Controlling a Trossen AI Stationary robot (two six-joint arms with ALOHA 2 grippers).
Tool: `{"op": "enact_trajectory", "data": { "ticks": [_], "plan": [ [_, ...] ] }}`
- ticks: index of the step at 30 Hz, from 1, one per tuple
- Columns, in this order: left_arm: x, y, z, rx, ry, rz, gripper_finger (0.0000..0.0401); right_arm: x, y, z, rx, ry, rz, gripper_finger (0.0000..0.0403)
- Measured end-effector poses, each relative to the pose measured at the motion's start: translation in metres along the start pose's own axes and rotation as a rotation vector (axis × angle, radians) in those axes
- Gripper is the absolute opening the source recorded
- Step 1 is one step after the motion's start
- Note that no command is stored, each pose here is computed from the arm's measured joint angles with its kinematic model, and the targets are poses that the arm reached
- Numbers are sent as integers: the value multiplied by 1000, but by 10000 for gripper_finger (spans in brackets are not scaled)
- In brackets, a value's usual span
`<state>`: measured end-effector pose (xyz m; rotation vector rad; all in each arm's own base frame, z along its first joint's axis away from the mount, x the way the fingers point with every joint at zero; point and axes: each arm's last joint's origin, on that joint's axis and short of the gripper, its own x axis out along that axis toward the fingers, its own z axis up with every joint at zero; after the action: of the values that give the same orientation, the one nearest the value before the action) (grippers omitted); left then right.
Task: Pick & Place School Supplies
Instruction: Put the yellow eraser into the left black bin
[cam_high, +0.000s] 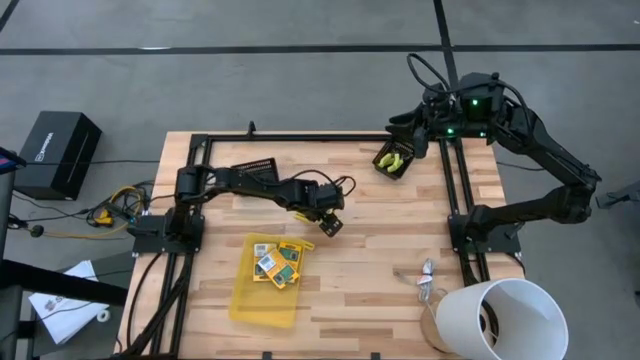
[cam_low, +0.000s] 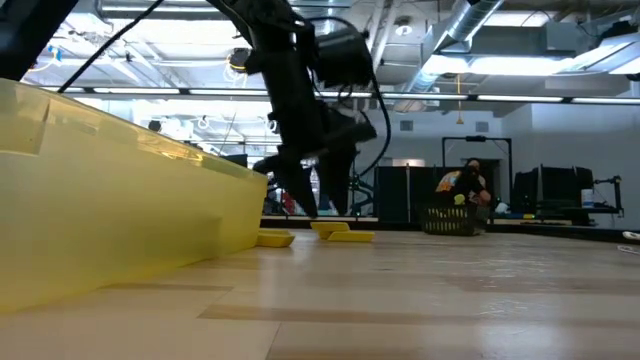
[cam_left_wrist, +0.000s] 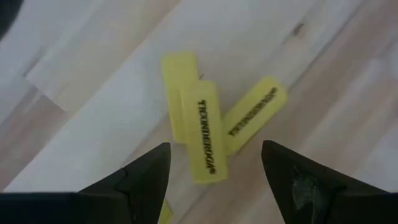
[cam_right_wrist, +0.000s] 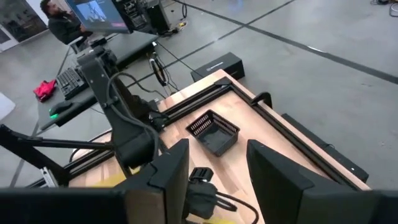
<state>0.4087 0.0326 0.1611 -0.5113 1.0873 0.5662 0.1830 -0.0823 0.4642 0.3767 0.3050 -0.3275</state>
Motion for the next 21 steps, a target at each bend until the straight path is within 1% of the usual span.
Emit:
{"op": "enact_trajectory", "data": {
  "ticks": [5, 12, 21],
  "plan": [
    [14, -1, -5, 7, 41, 3, 248, 2, 1, -1, -2, 10, 5, 151],
    [16, -1, -5, 10, 38, 0, 241, 4, 1, -1, -2, 11, 4, 148],
    [16, 1, -2, 0, 29, -4, 220, 4, 0, -1, -2, 10, 1, 144]
  ]
}}
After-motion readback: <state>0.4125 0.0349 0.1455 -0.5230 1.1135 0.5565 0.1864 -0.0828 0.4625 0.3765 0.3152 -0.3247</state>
